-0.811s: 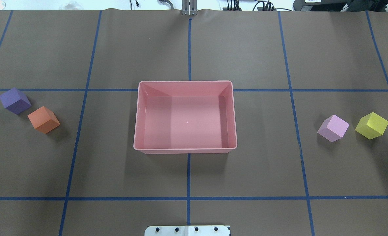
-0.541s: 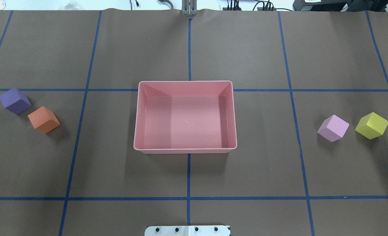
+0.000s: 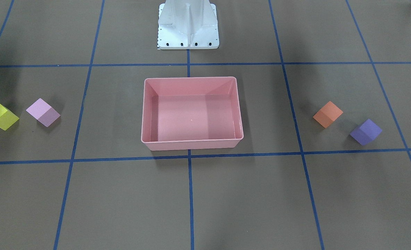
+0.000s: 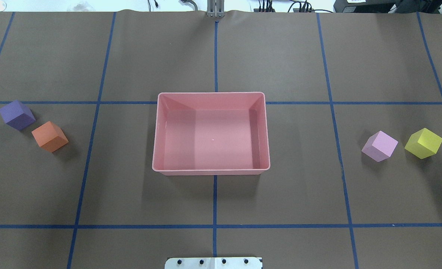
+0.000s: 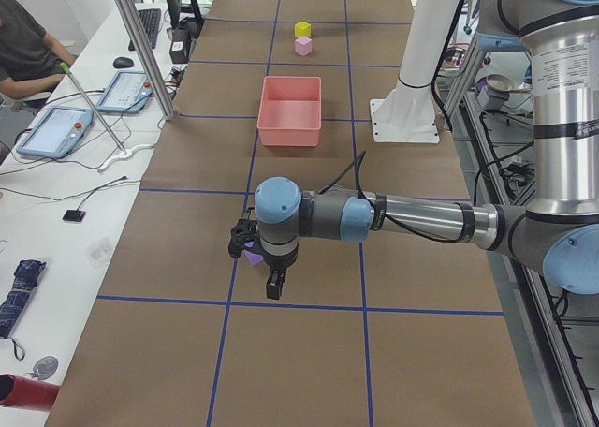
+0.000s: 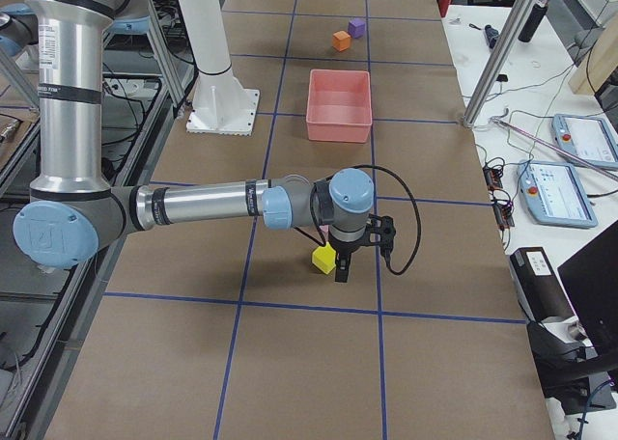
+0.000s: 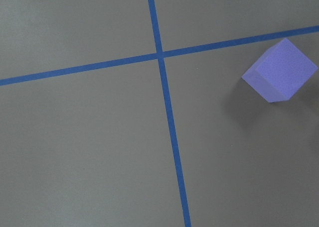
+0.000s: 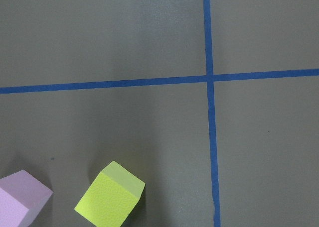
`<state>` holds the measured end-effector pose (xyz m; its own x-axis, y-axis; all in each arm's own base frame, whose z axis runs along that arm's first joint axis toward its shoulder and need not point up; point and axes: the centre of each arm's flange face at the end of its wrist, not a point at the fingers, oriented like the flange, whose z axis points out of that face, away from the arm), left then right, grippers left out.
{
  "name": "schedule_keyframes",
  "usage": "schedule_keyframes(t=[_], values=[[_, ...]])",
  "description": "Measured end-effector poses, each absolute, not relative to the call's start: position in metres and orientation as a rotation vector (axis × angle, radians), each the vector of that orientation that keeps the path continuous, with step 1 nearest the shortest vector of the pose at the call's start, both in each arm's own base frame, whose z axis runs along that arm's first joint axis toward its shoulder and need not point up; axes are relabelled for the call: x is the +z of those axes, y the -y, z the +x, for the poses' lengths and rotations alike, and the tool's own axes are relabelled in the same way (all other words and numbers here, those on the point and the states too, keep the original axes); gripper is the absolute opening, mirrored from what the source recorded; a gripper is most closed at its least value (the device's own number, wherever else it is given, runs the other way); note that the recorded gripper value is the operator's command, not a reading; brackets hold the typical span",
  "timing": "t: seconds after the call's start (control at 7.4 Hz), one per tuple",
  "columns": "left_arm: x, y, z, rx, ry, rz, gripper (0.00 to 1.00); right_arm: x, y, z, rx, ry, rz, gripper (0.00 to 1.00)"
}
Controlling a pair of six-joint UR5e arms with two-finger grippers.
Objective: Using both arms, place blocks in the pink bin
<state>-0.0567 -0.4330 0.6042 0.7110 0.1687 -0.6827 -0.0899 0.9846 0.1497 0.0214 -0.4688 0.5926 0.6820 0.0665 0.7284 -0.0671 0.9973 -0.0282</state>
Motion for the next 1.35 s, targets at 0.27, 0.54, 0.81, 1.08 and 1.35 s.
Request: schedule_keyframes(t=[0.27,0.54,0.81,1.08,1.35], values=[[0.607,0.433,-0.057,0.141,-0.768,0.103,1.00,0.590,0.469,0.015,0.072,0.837,-0.006,1.00],[0.609,0.433,-0.056,0.141,-0.768,0.098,1.00,0.590,0.464,-0.003,0.143,0.882,-0.072,1.00],[0.608,0.433,-0.056,0.142,-0.768,0.098,1.00,0.587,0.463,-0.046,0.305,0.837,-0.122,0.99],[0.608,0.434,-0.056,0.143,-0.768,0.100,1.00,0.586,0.456,-0.085,0.437,0.811,-0.131,0.99],[0.607,0.434,-0.054,0.148,-0.768,0.103,1.00,0.595,0.449,-0.105,0.461,0.796,-0.156,0.99]])
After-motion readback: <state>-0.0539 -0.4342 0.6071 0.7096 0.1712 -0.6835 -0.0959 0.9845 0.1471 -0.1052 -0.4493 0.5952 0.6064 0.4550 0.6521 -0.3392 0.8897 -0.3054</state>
